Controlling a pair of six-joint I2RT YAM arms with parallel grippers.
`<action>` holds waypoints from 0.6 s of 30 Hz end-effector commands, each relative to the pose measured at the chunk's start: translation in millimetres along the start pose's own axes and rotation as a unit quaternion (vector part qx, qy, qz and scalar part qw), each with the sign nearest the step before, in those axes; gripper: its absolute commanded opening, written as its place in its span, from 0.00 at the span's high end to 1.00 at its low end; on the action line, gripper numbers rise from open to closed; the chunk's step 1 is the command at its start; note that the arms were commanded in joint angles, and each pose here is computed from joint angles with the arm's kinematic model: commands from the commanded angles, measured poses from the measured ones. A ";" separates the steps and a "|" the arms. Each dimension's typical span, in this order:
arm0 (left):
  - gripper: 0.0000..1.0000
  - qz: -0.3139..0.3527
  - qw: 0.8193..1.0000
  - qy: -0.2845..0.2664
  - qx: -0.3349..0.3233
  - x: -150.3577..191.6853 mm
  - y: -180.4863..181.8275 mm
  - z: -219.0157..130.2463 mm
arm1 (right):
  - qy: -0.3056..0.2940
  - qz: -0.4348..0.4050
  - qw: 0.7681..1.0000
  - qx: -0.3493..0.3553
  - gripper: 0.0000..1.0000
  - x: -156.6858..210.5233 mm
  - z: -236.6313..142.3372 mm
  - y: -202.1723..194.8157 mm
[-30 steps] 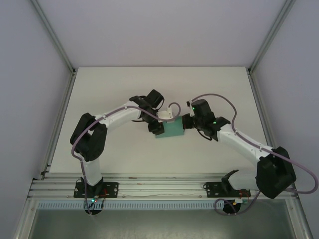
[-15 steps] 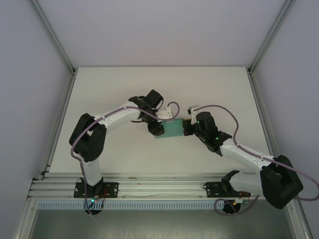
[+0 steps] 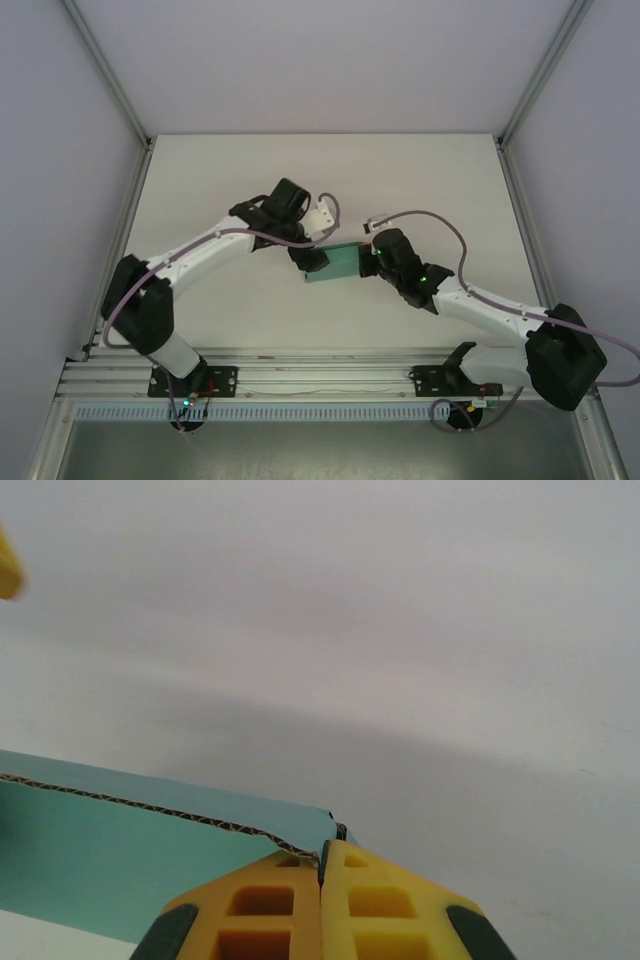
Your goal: Assemble paper box
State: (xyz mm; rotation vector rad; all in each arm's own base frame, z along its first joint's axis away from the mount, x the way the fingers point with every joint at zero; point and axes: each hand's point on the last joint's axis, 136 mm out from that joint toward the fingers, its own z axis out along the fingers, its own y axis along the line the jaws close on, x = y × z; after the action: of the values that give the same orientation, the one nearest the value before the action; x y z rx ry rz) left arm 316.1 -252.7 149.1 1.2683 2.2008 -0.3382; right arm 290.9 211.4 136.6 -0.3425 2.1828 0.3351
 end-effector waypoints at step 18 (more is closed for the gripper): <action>0.70 -0.109 0.992 -0.006 -0.066 31.0 10.5 -12.2 | 0.057 0.007 0.997 0.052 1.00 11.5 -0.9 -4.6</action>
State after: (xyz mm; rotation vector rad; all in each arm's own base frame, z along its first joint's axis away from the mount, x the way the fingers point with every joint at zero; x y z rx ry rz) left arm 299.8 -218.4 133.5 0.9852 2.3161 -0.2819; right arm 290.9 212.3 136.9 -0.2997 2.2478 0.2691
